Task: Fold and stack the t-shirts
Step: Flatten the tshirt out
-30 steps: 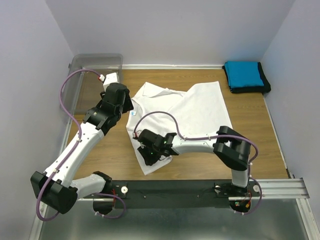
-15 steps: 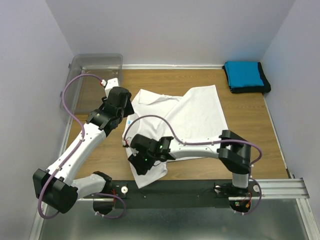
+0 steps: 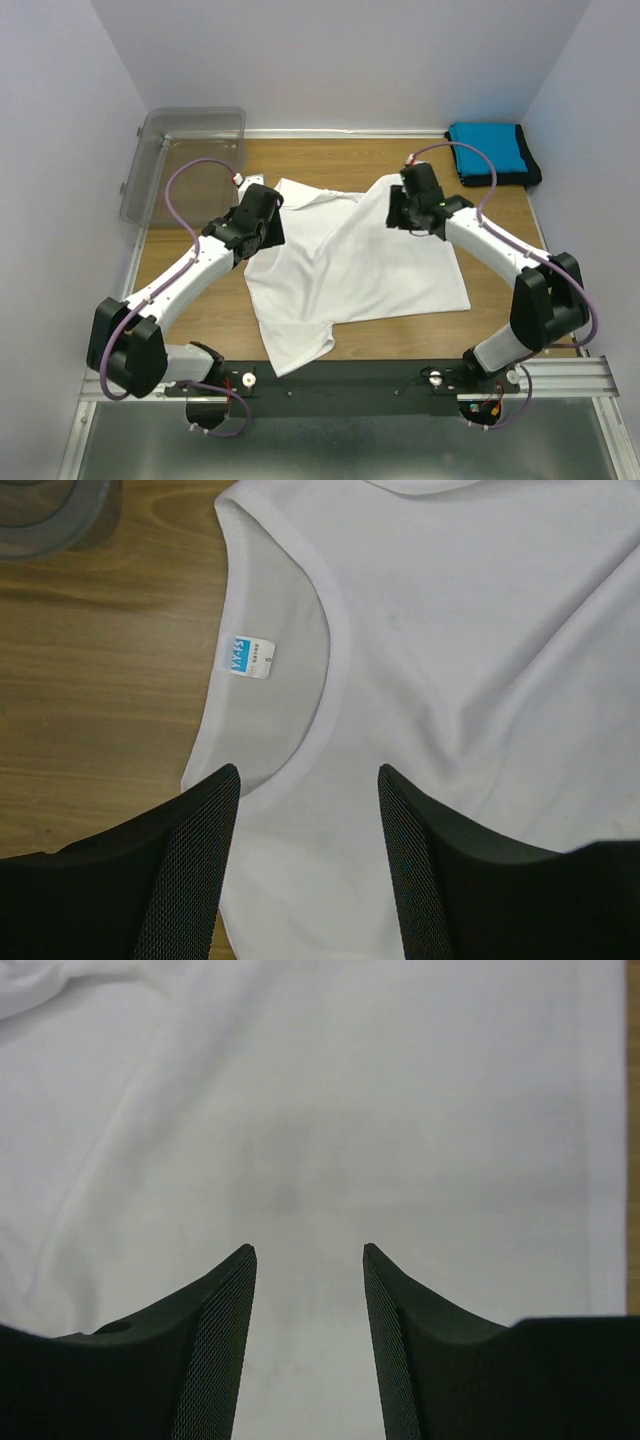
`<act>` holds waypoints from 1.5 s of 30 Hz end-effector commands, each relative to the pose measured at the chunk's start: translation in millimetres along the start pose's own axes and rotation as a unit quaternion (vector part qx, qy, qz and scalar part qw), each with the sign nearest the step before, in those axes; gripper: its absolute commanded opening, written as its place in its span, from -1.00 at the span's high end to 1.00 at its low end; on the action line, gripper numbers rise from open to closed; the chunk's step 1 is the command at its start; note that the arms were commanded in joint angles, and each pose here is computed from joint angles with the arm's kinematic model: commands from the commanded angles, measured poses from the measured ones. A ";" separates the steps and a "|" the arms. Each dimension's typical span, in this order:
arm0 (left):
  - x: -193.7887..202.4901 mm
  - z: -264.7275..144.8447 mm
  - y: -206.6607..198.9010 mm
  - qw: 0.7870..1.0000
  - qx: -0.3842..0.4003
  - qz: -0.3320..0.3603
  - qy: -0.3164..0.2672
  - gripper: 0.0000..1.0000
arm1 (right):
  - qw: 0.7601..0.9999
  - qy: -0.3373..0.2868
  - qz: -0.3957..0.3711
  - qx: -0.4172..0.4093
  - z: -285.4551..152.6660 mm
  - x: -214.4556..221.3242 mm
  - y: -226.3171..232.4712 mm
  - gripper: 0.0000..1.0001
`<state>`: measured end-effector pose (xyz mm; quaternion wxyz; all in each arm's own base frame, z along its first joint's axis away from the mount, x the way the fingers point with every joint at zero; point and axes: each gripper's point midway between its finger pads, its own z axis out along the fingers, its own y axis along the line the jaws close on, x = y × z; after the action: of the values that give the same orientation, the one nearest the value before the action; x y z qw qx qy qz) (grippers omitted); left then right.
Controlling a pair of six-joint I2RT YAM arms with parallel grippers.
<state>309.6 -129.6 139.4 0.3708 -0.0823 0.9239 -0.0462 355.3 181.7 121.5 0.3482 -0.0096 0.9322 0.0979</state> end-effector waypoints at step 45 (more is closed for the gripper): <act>-107.6 166.8 -52.3 1.000 -0.024 0.011 -0.013 -0.09 | 0.980 -0.032 0.160 0.112 98.2 -103.3 -168.6 -0.07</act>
<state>498.5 -171.2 109.7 0.3977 -0.0892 0.9125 -0.0345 496.2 21.7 87.7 0.3550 0.1960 0.9136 0.0293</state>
